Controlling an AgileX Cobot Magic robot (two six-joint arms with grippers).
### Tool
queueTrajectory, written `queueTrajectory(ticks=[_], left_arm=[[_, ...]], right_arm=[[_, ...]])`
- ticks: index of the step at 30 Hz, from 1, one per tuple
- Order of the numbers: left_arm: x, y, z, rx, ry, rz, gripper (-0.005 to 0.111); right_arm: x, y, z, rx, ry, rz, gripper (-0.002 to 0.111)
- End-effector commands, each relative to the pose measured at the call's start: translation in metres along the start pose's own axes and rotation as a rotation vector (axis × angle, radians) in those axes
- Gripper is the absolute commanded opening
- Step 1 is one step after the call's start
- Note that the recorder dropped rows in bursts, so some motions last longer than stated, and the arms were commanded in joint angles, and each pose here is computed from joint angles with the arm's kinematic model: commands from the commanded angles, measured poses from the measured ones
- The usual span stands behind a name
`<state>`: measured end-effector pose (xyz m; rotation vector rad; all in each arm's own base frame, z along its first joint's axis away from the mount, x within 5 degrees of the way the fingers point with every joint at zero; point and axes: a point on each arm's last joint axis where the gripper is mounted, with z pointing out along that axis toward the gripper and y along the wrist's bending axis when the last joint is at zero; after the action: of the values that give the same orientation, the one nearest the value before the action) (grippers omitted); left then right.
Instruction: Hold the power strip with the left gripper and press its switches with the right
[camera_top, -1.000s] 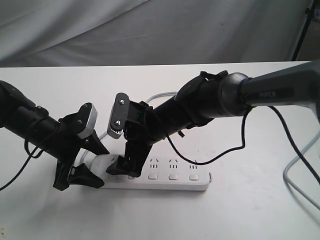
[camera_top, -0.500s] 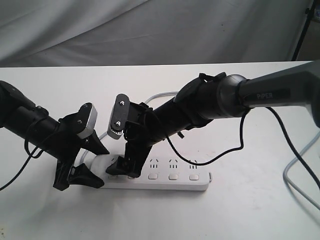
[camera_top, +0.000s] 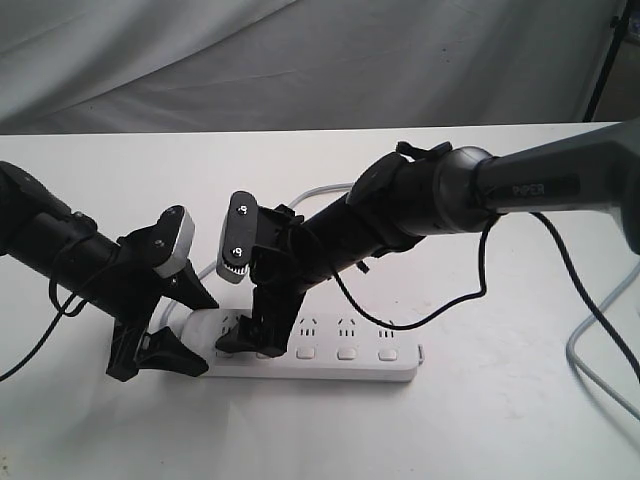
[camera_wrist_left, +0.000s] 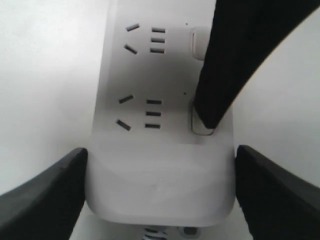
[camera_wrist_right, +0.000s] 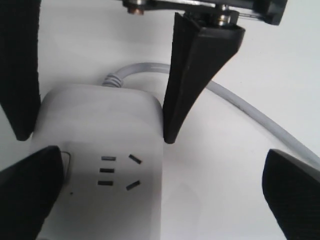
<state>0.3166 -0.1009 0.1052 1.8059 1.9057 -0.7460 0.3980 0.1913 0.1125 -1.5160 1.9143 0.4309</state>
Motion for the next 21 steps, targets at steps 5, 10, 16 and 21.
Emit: queueTrajectory(ticks=[5,10,16,21], left_arm=[[-0.001,-0.001,0.002,0.000,-0.001,-0.002,0.014],[-0.001,-0.001,0.002,0.000,-0.001,-0.002,0.014],[-0.001,-0.001,0.002,0.000,-0.001,-0.002,0.014],[-0.001,-0.001,0.002,0.000,-0.001,-0.002,0.014]], right_arm=[[0.017,0.014,0.023,-0.052,0.117,-0.152,0.105],[0.013,0.015,0.020,-0.053,0.101,-0.137,0.105],[-0.011,0.010,-0.004,-0.008,0.055,-0.112,0.105],[-0.034,0.009,-0.031,0.025,0.005,-0.090,0.105]])
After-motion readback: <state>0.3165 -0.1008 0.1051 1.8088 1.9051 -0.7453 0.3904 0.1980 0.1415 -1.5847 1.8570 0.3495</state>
